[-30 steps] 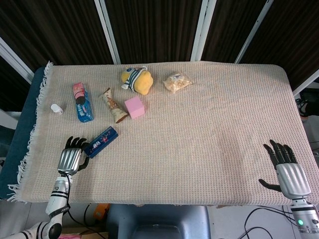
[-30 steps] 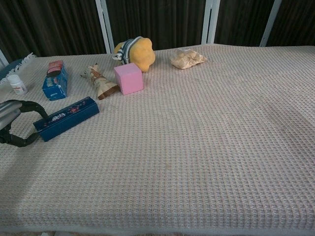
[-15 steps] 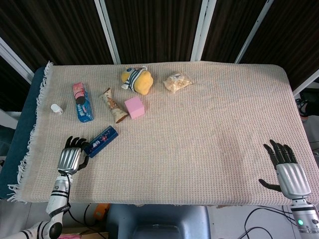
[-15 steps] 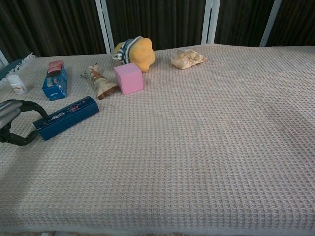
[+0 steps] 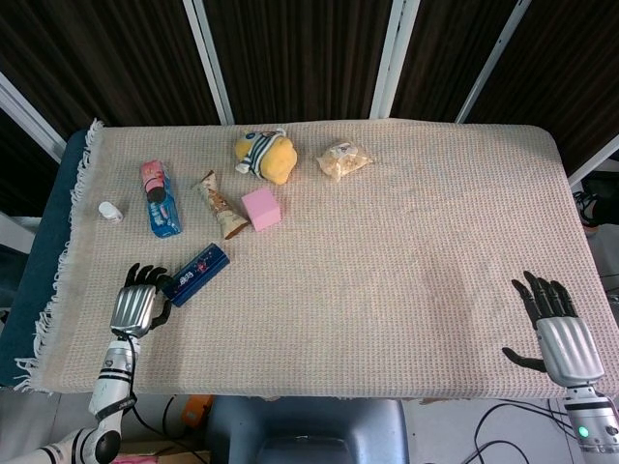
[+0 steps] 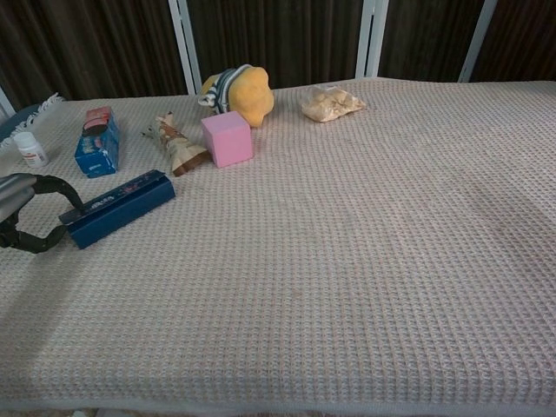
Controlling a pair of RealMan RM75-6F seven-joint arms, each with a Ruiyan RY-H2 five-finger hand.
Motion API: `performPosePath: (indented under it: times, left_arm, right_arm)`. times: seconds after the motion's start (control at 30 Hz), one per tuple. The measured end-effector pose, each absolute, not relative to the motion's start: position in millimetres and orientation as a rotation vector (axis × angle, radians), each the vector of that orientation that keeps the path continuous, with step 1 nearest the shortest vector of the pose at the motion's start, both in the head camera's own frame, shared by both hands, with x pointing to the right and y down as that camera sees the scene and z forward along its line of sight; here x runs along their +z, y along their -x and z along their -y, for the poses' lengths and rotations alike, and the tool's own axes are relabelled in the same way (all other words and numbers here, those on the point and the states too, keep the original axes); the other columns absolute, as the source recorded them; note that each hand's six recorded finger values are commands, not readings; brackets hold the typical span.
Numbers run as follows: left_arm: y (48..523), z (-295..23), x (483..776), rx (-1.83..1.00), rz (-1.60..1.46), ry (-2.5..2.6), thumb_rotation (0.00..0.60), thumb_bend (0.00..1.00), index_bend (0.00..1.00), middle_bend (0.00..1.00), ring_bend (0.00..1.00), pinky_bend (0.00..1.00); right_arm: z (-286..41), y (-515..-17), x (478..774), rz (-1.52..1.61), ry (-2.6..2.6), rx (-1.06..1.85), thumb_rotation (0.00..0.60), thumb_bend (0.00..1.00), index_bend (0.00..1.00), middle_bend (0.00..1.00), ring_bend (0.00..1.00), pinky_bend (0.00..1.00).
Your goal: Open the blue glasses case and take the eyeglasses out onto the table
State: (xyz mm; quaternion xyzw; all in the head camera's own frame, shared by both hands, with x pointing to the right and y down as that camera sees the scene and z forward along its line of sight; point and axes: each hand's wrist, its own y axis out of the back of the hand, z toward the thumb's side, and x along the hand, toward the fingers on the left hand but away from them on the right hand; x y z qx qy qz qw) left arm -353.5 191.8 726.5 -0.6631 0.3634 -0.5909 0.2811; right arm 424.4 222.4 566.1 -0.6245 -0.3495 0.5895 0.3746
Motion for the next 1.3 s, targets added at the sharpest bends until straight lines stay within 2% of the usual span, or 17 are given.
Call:
performPosePath:
  times: [0.37, 0.53, 0.63, 0.83, 1.03, 1.3]
  left_arm:
    - [359.1, -171.3, 729.2, -1.591, -1.093, 1.770, 0.600, 0.46, 0.47, 0.22, 0.13, 0.07]
    - [370.6, -158.5, 734.2, -1.630, -1.152, 1.742, 0.600, 0.45, 0.44, 0.22, 0.14, 0.08]
    - [381.6, -152.0, 740.4, -1.678, -1.174, 1.717, 0.600, 0.44, 0.41, 0.22, 0.14, 0.08]
    - [397.9, -144.5, 747.9, -1.741, -1.214, 1.695, 0.600, 0.43, 0.23, 0.21, 0.14, 0.08]
    - [380.1, -148.4, 734.3, -1.641, -1.256, 1.810, 0.600, 0.41, 0.23, 0.19, 0.13, 0.09]
    - [329.5, -169.5, 704.0, -1.447, -1.188, 2.036, 0.600, 0.39, 0.27, 0.15, 0.09, 0.09]
  right_arm:
    - [-222.0, -424.9, 566.2, 0.897, 1.597, 1.512, 0.600, 0.20, 0.00, 0.00, 0.00, 0.00]
    - [-221.2, -425.7, 566.0, 0.901, 1.595, 1.514, 0.600, 0.20, 0.00, 0.00, 0.00, 0.00]
    - [-221.2, -426.0, 565.7, 0.903, 1.595, 1.514, 0.600, 0.20, 0.00, 0.00, 0.00, 0.00]
    - [-221.2, -426.3, 565.8, 0.902, 1.594, 1.517, 0.600, 0.20, 0.00, 0.00, 0.00, 0.00]
    - [-221.6, -425.3, 566.1, 0.902, 1.597, 1.516, 0.600, 0.20, 0.00, 0.00, 0.00, 0.00]
    - [-222.5, -423.3, 565.2, 0.906, 1.616, 1.503, 0.600, 0.20, 0.00, 0.00, 0.00, 0.00]
